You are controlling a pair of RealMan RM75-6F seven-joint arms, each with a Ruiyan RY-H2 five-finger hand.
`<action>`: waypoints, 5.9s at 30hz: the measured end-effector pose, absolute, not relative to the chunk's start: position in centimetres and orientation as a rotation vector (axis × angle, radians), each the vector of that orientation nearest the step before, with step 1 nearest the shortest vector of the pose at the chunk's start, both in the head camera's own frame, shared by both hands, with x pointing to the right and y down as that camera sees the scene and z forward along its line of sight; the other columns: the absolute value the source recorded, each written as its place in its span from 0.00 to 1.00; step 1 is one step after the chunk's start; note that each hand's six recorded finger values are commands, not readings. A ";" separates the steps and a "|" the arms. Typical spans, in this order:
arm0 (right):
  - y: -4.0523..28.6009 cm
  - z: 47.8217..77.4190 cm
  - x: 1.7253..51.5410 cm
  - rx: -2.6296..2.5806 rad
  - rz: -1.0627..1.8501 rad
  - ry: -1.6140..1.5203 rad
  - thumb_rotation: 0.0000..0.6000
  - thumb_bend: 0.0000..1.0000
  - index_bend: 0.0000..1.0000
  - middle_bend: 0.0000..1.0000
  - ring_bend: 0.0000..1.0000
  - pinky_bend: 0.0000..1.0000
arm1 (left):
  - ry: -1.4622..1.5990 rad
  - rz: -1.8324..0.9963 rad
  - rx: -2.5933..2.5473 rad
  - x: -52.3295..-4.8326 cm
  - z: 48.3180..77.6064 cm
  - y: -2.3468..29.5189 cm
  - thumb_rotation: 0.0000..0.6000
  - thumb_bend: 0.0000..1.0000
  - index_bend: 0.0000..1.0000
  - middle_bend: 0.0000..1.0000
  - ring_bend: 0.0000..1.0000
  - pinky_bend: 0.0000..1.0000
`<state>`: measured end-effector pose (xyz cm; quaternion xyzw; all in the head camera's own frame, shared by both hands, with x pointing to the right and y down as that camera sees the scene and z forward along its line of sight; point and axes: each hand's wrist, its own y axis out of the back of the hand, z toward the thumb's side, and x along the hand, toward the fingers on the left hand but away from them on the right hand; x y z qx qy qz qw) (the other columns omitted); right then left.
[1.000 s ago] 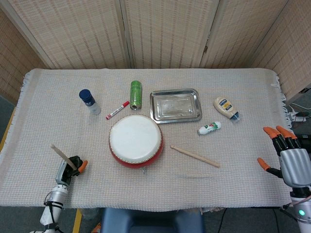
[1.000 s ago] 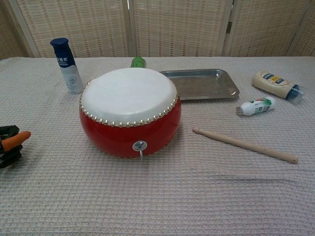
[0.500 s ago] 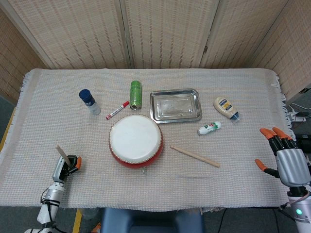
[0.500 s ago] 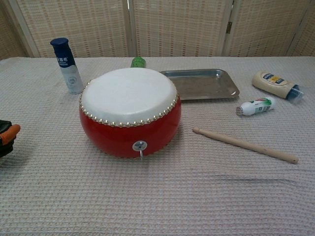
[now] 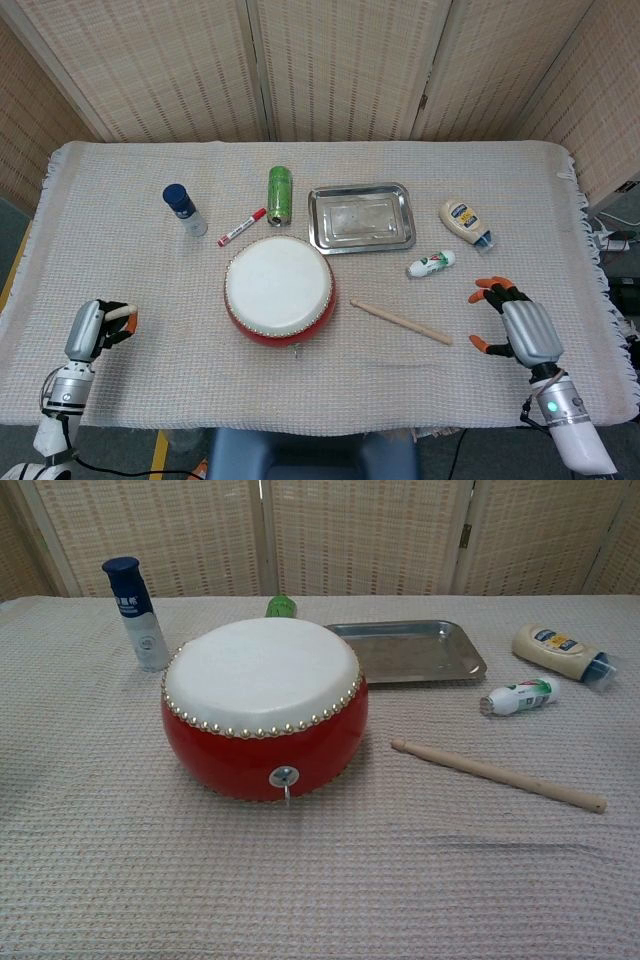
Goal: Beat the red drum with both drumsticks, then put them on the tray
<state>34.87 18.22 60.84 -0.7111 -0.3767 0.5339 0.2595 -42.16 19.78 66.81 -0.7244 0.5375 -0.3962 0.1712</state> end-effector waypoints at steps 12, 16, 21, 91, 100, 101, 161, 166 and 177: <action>17.0 69.0 28.0 -1.990 1.481 -0.827 1.00 0.15 0.39 0.20 0.00 0.14 | 1.269 -1.152 -1.955 -40.5 64.9 19.9 1.00 0.69 1.00 1.00 1.00 1.00; 16.6 70.9 25.8 -1.981 1.462 -0.755 1.00 0.17 0.40 0.20 0.00 0.14 | 1.260 -1.163 -1.949 -40.6 64.6 20.0 1.00 0.69 1.00 1.00 1.00 1.00; 16.5 72.7 23.4 -1.968 1.441 -0.667 1.00 0.20 0.42 0.20 0.00 0.14 | 1.245 -1.176 -1.951 -40.7 64.6 20.1 1.00 0.68 1.00 1.00 1.00 1.00; 13.0 73.7 32.2 -3.077 0.584 -2.109 1.00 0.42 0.65 0.56 0.52 0.55 | 1.197 -1.208 -1.996 -40.4 64.3 20.0 1.00 0.62 1.00 1.00 1.00 1.00; 13.0 73.8 31.9 -3.225 0.398 -2.129 0.90 0.26 0.57 0.56 0.52 0.54 | 1.194 -1.212 -1.993 -40.6 64.1 20.2 1.00 0.63 1.00 1.00 1.00 1.00; 13.0 73.8 31.9 -3.236 0.381 -2.130 0.89 0.25 0.56 0.56 0.52 0.54 | 1.192 -1.210 -1.993 -40.6 64.1 20.2 1.00 0.63 1.00 1.00 1.00 1.00; 18.6 77.4 31.3 -3.225 0.869 -1.645 1.00 0.12 1.00 0.91 0.85 0.76 | 1.160 -1.221 -2.003 -40.7 63.7 21.0 1.00 0.62 1.00 1.00 1.00 1.00; 18.6 77.5 30.1 -3.185 0.869 -1.574 1.00 0.53 1.00 1.00 1.00 0.97 | 1.163 -1.222 -2.004 -40.8 63.7 21.0 1.00 0.62 1.00 1.00 1.00 1.00; 17.8 76.8 28.9 -3.059 0.886 -1.398 1.00 0.82 1.00 1.00 1.00 1.00 | 1.158 -1.243 -2.002 -41.3 64.1 21.1 1.00 0.62 1.00 1.00 1.00 1.00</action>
